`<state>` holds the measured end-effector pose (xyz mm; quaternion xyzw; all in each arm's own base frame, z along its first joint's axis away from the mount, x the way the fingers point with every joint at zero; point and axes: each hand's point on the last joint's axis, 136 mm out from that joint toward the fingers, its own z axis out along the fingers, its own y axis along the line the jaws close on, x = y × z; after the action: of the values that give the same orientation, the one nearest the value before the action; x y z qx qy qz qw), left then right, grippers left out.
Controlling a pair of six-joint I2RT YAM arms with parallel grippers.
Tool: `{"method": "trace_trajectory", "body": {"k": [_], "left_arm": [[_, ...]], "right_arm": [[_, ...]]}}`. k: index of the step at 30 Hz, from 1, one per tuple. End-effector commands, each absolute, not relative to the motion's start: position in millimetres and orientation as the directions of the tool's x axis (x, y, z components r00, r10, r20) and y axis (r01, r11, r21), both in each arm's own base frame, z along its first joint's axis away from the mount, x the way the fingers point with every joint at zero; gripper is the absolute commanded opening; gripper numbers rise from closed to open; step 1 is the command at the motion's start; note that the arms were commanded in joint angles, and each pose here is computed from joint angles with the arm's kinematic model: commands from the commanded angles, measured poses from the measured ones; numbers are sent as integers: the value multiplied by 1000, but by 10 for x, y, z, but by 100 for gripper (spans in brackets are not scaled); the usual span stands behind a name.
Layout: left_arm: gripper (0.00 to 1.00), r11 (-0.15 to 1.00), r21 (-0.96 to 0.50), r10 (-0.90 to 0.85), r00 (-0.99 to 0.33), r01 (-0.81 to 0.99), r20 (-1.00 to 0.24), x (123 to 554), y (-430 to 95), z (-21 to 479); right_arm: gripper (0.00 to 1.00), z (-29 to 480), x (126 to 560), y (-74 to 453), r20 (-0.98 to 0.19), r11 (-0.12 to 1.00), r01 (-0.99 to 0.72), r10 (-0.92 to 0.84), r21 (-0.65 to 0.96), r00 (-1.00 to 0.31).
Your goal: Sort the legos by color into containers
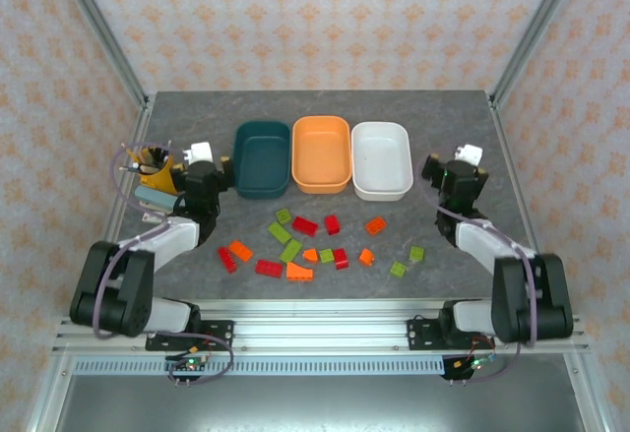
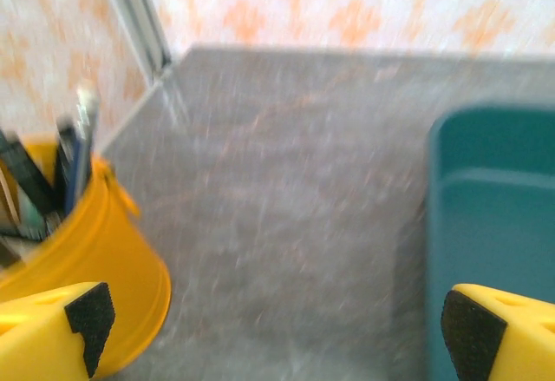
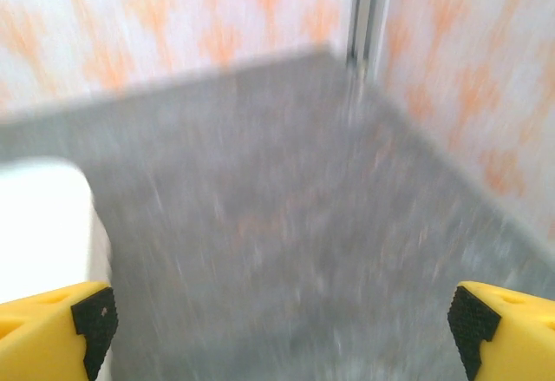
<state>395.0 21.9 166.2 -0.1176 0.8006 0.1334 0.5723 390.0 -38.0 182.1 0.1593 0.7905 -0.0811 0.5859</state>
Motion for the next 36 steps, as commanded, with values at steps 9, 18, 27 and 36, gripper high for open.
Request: {"method": "trace_trajectory", "body": {"k": [9, 18, 27, 36], "left_arm": [[100, 680, -289, -510, -150, -674, -847, 3455, 309, 2965], [100, 916, -325, -398, -651, -238, -646, 3378, -1060, 2390], [100, 912, -403, -142, -865, 75, -482, 2408, -2092, 1687], [99, 844, -508, -120, -865, 170, -488, 2164, -2405, 1739]], "right_arm": [[100, 2970, 3373, -235, -658, 716, 604, 647, 350, -385], [85, 1896, 2499, 413, -334, 866, 483, 496, 128, -801], [75, 728, 1864, 623, 16, 914, 404, 404, 19, -915], [71, 513, 1992, 678, 44, 884, 468, 467, 11, -883]]}}
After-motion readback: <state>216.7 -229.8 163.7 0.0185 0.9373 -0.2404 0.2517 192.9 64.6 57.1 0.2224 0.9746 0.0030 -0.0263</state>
